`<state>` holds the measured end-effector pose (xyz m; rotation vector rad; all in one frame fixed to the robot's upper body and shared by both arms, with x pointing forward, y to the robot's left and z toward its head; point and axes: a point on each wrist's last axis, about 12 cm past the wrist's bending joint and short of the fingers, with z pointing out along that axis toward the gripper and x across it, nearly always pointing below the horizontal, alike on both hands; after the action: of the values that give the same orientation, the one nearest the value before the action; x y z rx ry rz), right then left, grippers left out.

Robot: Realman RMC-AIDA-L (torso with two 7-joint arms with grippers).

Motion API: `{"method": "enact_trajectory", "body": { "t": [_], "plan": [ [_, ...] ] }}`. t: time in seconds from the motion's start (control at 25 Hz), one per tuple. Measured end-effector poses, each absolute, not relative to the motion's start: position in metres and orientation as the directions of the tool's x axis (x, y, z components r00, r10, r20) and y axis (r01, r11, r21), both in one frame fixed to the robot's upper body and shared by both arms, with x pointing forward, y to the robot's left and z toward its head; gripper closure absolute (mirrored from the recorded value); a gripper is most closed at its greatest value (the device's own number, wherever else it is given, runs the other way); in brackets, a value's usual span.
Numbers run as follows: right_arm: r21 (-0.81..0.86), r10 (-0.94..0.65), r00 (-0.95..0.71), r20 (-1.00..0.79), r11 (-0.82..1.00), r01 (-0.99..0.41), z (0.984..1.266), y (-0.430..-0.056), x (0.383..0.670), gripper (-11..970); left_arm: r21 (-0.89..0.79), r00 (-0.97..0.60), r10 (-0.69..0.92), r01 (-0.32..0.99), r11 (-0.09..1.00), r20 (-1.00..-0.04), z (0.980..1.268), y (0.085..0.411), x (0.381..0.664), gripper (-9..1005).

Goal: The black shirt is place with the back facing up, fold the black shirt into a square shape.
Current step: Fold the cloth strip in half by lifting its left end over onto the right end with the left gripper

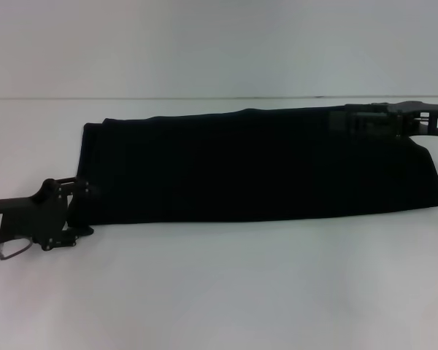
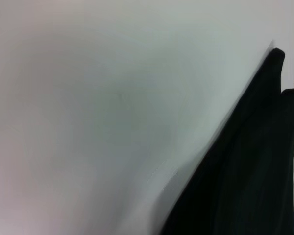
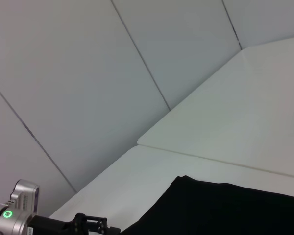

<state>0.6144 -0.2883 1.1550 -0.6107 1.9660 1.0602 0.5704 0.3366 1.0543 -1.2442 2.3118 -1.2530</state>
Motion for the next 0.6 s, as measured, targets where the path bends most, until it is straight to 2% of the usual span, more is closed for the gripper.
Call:
{"method": "enact_trajectory", "body": {
  "t": [0.6],
  "plan": [
    [0.464, -0.014, -0.557, -0.831, 0.534, -0.706, 1.156, -0.291, 0.614, 256, -0.776, -0.586, -0.803, -0.555, 0.298, 0.110, 1.059, 0.347, 0.578, 231]
  ]
}}
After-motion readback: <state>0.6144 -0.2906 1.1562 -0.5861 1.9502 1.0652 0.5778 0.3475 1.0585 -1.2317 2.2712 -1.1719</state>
